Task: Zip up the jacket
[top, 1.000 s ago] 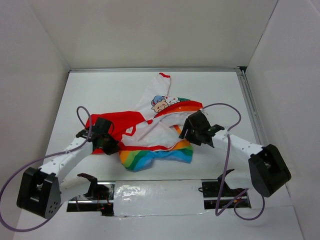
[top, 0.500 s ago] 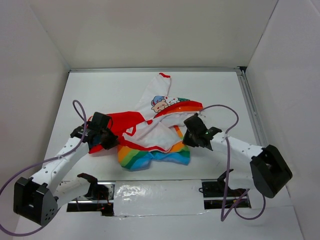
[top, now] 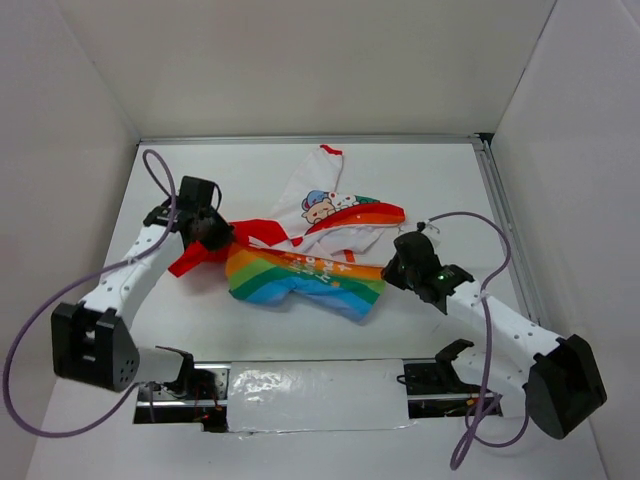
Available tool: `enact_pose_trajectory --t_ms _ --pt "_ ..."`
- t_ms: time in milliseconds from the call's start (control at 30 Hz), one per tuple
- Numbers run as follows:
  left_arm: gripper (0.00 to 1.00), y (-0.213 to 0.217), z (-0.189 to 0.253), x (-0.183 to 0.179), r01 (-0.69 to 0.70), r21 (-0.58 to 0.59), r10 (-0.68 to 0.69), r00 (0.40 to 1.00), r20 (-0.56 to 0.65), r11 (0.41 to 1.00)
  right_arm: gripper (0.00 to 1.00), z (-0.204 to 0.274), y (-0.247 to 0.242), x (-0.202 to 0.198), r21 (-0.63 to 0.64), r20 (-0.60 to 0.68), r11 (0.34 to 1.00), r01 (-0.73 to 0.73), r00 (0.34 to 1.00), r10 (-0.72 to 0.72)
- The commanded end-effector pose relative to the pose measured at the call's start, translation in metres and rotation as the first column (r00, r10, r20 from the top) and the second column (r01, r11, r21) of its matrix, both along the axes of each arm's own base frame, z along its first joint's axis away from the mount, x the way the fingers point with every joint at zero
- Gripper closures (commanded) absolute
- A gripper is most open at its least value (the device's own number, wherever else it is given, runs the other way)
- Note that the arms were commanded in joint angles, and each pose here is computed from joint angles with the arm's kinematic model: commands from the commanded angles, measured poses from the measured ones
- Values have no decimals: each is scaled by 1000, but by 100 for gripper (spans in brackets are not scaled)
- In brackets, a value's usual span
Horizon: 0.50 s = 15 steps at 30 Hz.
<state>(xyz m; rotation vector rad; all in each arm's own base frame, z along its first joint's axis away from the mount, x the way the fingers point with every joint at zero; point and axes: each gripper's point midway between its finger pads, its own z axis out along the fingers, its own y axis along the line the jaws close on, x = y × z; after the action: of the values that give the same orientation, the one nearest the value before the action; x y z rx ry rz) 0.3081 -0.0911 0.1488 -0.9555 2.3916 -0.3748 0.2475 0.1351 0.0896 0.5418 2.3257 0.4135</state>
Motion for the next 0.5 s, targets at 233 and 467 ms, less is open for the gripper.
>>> enact_pose_trajectory --t_ms 233,467 --pt "1 37 -47 69 60 22 -55 982 -178 998 100 -38 -32 21 -61 -111 993 106 987 -112" --pt "1 18 -8 61 182 16 -182 983 -19 983 7 -22 -30 38 -197 -120 972 131 980 -157"
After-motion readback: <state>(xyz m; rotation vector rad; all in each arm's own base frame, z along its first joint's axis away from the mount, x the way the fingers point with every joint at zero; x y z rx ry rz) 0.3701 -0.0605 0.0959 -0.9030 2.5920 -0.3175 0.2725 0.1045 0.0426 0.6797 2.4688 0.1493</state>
